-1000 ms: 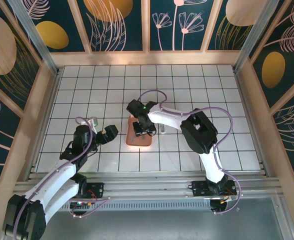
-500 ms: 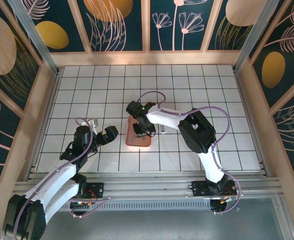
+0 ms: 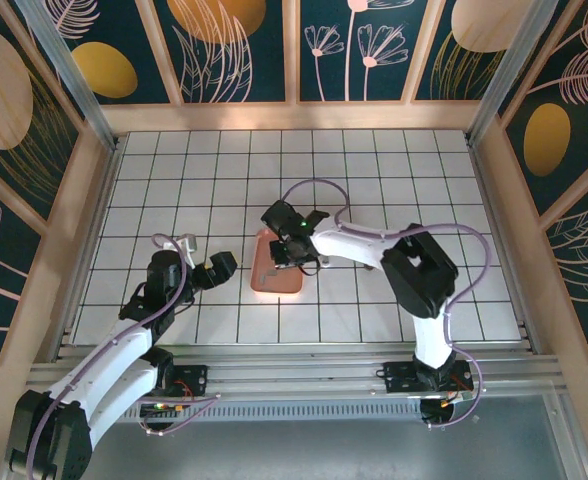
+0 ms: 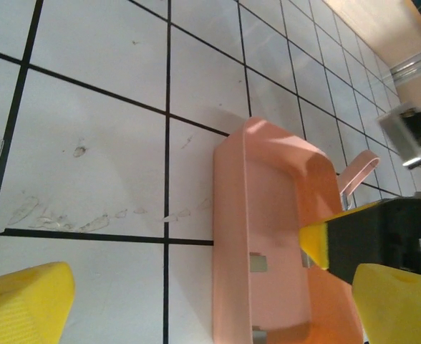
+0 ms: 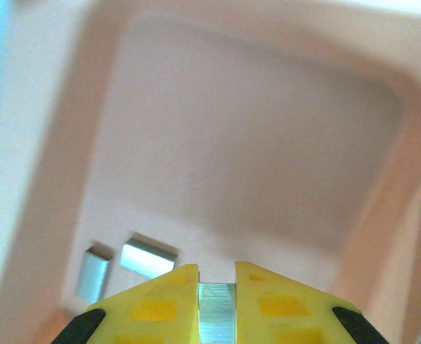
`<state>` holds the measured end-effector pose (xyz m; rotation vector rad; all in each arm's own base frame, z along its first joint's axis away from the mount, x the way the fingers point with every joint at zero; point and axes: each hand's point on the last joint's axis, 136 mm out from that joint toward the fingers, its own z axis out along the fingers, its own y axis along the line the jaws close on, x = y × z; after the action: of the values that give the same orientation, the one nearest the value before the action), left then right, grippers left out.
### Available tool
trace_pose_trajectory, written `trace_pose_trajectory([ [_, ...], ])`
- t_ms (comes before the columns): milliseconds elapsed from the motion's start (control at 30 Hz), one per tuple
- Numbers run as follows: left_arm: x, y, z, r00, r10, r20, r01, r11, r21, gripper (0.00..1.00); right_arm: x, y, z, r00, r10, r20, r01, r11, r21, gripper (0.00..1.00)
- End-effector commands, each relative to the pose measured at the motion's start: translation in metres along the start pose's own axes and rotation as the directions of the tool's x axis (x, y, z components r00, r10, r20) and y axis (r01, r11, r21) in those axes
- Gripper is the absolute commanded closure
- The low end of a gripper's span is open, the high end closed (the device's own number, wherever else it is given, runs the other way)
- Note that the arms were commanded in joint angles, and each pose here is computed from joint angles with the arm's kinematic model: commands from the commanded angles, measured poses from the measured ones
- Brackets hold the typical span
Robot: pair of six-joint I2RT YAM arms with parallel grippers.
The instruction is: Load the staples into the stapler
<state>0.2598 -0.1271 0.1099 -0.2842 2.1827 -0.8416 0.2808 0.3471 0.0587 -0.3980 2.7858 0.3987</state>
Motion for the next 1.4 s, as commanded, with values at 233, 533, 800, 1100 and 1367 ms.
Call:
trace_pose_trajectory([
  [233, -0.027, -0.032, 0.001, 0.999, 0.028, 0.044, -0.032, 0.995, 0.093, 0.04, -0.026, -0.017, -0.053, 0.968, 0.100, 0.232, -0.074, 0.990, -0.121, 0.84],
  [533, -0.027, -0.053, 0.016, 0.998, 0.056, 0.007, -0.056, 0.988, 0.143, 0.06, 0.003, -0.057, -0.068, 0.964, 0.165, 0.207, -0.142, 0.983, -0.118, 0.85],
  [800, -0.011, -0.085, 0.033, 0.987, 0.150, -0.052, -0.135, 0.966, 0.220, 0.06, 0.063, -0.099, -0.055, 0.977, 0.213, 0.022, -0.213, 0.977, -0.006, 0.85],
  [1100, -0.007, -0.083, 0.038, 0.985, 0.157, -0.066, -0.141, 0.969, 0.205, 0.06, 0.098, -0.132, -0.044, 0.968, 0.226, -0.104, -0.212, 0.968, 0.134, 0.84],
  [1367, -0.006, -0.078, 0.035, 0.986, 0.156, -0.054, -0.143, 0.972, 0.188, 0.06, 0.108, -0.140, -0.033, 0.962, 0.213, -0.173, -0.180, 0.966, 0.187, 0.84],
])
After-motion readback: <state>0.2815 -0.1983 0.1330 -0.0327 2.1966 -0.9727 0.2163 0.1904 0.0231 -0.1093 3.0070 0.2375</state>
